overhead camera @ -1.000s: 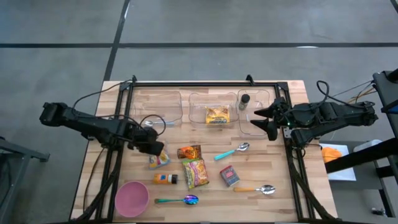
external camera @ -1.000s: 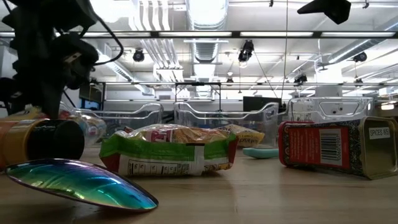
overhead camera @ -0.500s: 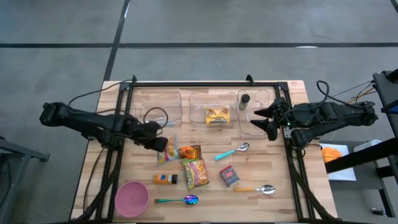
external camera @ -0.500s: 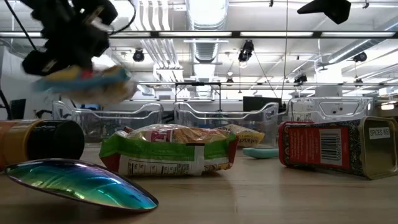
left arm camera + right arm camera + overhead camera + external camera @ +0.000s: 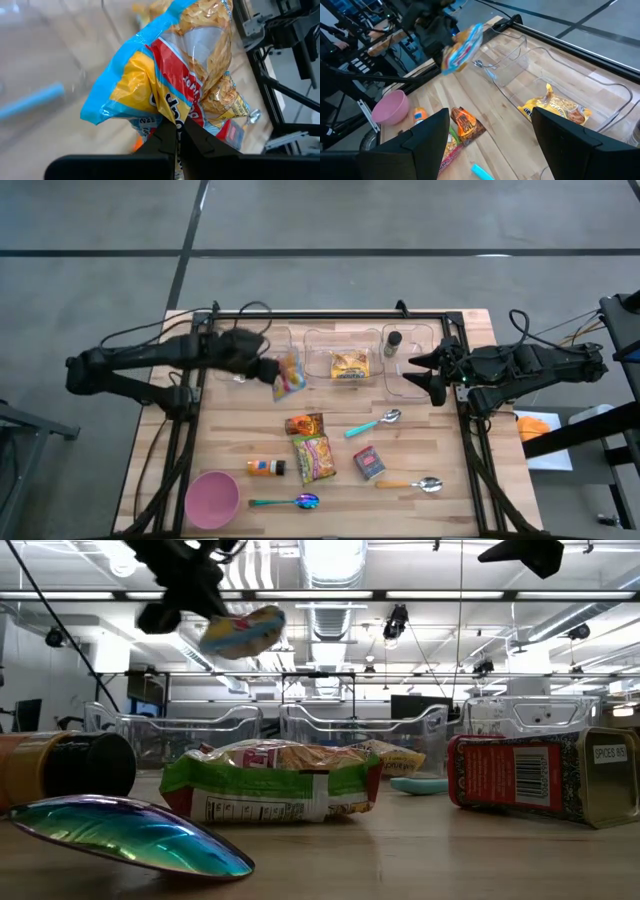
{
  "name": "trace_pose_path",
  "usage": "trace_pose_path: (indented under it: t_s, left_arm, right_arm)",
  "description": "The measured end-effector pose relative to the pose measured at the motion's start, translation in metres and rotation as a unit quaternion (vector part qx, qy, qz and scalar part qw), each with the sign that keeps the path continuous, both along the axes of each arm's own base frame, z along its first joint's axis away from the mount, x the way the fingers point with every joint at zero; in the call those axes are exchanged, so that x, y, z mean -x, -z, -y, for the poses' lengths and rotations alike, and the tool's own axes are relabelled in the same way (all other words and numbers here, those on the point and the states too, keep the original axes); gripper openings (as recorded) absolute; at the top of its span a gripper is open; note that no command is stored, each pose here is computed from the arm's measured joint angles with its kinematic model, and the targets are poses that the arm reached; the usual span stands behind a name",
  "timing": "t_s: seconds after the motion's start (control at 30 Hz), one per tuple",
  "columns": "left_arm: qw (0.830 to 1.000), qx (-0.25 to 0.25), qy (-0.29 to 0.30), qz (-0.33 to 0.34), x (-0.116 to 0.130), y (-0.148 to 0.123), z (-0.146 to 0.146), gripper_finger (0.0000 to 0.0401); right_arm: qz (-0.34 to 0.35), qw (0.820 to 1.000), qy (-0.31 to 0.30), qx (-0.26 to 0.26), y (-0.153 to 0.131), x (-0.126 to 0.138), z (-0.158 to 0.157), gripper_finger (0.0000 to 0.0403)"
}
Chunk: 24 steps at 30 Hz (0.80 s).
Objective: Pick & Place Food Item
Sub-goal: Put the blue noodle pack into the middle transparent bin
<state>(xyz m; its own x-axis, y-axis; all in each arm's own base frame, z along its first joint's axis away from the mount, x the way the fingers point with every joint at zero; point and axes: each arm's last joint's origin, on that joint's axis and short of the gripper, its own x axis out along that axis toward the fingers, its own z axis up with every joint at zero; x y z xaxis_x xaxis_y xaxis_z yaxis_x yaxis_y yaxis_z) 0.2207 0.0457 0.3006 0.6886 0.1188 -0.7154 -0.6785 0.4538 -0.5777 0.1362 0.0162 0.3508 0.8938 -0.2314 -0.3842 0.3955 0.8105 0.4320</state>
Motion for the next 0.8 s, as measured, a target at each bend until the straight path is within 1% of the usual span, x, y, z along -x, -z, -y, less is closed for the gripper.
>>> trace_pose_path:
  t_s: [0.23, 0.37, 0.6, 0.8]
  left_arm:
    - [0.997, -0.052, 0.051, -0.008, -0.037, -0.019, -0.039, 0.0006]
    - [0.994, -0.070, 0.071, -0.038, -0.059, -0.024, -0.054, 0.0006]
    - [0.988, -0.090, 0.105, -0.066, -0.097, -0.015, -0.072, 0.0005]
    - [0.986, -0.102, 0.111, -0.077, -0.122, -0.006, -0.092, 0.0005]
  right_arm:
    - [-0.001, 1.000, -0.001, 0.002, 0.000, 0.000, 0.000, 0.0278]
    - [-0.001, 1.000, -0.001, 0.002, 0.000, 0.000, 0.000, 0.0278]
    - [0.008, 1.000, 0.012, 0.004, -0.001, -0.001, 0.001, 0.0278]
    - [0.014, 1.000, 0.012, 0.004, -0.002, -0.001, 0.000, 0.0278]
